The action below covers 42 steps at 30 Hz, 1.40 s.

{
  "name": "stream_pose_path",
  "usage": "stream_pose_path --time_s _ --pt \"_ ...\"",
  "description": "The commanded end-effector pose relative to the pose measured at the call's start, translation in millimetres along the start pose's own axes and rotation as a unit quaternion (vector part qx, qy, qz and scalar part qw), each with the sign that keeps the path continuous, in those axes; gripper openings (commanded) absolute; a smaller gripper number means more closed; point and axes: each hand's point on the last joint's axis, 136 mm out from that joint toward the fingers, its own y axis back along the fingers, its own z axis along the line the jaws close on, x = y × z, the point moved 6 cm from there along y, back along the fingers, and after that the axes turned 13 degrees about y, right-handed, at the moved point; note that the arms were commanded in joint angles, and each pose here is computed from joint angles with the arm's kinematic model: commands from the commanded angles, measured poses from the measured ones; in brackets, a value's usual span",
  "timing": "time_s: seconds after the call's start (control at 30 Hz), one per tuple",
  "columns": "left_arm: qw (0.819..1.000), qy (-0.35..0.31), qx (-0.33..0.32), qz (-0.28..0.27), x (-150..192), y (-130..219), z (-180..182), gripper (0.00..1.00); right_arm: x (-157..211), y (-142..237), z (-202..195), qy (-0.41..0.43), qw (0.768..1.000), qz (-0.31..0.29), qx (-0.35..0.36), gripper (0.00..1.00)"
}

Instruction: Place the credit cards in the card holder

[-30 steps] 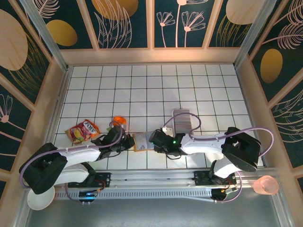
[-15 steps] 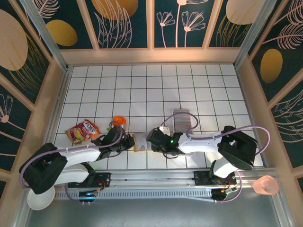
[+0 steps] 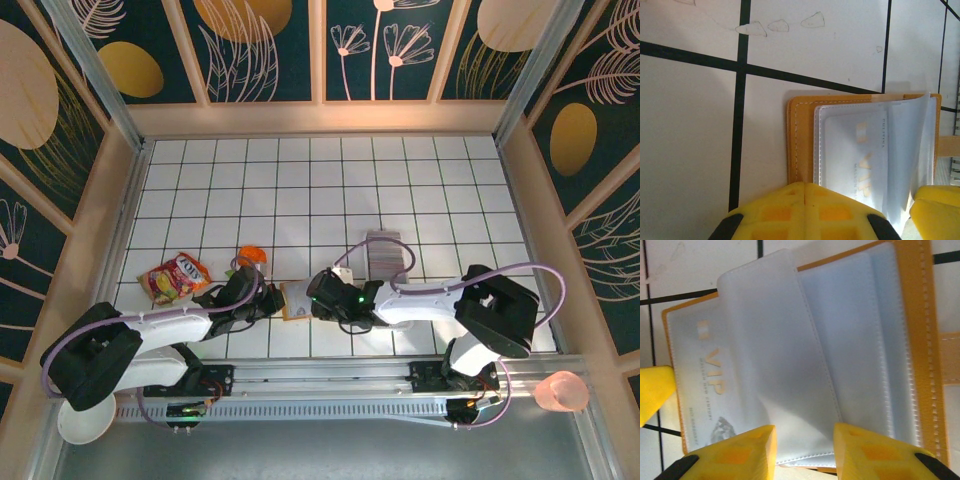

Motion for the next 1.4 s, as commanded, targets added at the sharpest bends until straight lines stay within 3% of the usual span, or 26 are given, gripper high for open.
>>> stream_pose_path --time_s 0.0,0.53,1.03,1.2,1.37 --pt "0.999 0.004 -0.039 0.018 9.8 -0.1 21.2 0.00 -4.1 -2.1 13.8 -0.006 0.999 -0.005 -0.031 0.37" --pt "0.999 0.001 -0.036 0.017 9.0 -0.1 18.6 0.00 -13.8 -5.0 36.8 -0.022 0.995 -0.024 -0.099 0.38" --pt "0.999 0.024 -0.029 -0.022 2.1 10.8 18.4 0.00 -11.0 -16.3 51.3 -0.030 0.989 -0.024 -0.145 0.38" --pt "0.998 0.030 -0.034 -0.037 -2.0 19.2 14.0 0.14 -10.1 -18.4 56.6 -0.021 0.989 -0.021 -0.144 0.38" --pt "0.991 0.074 -0.060 -0.093 -10.5 32.0 26.3 0.14 -9.8 -20.5 62.2 -0.018 0.988 -0.020 -0.150 0.38"
